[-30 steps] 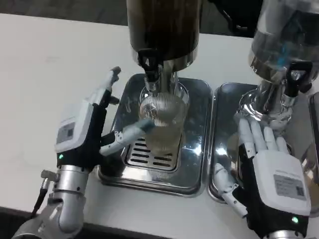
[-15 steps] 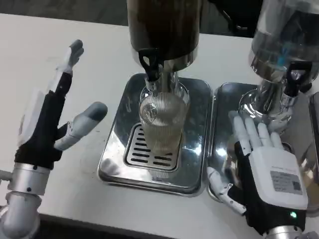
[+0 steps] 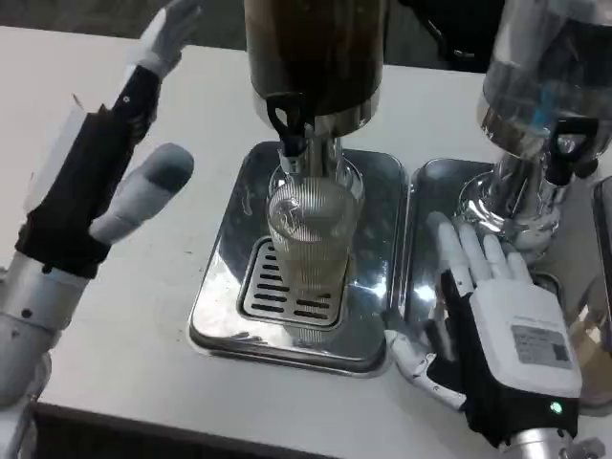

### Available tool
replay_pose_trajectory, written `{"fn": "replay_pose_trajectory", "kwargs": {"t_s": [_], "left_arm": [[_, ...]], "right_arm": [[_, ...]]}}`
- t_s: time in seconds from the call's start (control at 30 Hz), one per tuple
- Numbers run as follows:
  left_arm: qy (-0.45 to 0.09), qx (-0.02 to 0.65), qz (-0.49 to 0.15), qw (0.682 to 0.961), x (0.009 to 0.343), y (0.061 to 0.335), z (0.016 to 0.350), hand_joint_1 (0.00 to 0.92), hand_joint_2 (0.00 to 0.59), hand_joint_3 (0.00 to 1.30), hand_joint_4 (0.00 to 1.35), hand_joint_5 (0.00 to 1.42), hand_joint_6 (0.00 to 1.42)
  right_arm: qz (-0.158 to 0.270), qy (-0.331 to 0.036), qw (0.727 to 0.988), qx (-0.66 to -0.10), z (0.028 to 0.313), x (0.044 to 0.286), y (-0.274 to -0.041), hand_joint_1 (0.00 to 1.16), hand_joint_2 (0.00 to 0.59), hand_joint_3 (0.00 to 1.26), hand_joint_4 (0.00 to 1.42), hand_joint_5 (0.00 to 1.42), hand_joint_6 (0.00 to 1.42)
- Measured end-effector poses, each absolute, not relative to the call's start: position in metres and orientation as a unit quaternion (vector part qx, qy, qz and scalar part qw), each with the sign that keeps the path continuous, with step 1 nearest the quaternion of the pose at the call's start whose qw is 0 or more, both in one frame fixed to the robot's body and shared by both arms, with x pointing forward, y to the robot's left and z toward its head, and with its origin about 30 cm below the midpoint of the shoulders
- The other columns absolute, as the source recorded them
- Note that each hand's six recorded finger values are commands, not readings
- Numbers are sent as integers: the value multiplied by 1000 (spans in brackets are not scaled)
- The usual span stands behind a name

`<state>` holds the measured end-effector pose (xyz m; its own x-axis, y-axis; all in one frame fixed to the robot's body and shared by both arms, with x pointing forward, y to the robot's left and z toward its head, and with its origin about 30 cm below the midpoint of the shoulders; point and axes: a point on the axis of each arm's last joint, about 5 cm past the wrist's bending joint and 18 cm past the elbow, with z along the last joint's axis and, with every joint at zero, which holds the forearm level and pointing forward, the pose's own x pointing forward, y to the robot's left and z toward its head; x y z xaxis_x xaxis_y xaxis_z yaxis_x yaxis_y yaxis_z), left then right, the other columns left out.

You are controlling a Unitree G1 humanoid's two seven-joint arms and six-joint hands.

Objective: Grasp the cup under the faucet to collect the drink, then remove the cup.

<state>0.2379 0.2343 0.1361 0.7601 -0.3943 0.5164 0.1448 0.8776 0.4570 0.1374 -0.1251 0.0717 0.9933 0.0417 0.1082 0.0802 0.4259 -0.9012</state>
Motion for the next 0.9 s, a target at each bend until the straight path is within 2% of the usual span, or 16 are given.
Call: {"fn": "replay_pose_trajectory", "kwargs": {"t_s": [0.33, 0.57, 0.9], "left_arm": [[-328, 190, -201, 903, 262, 212, 148, 0, 79, 39, 0, 175, 119], [-308, 190, -230, 903, 265, 209, 143, 0, 91, 98, 41, 247, 185], [-318, 190, -249, 895, 261, 205, 144, 0, 97, 151, 100, 303, 250]], "right_arm": [[-14, -55, 846, -530, 72, 138, -123, 273, 381, 0, 0, 0, 2], [-19, -49, 849, -525, 71, 136, -122, 259, 381, 0, 0, 0, 2], [-23, -43, 852, -522, 70, 135, -121, 252, 380, 0, 0, 0, 2]]}}
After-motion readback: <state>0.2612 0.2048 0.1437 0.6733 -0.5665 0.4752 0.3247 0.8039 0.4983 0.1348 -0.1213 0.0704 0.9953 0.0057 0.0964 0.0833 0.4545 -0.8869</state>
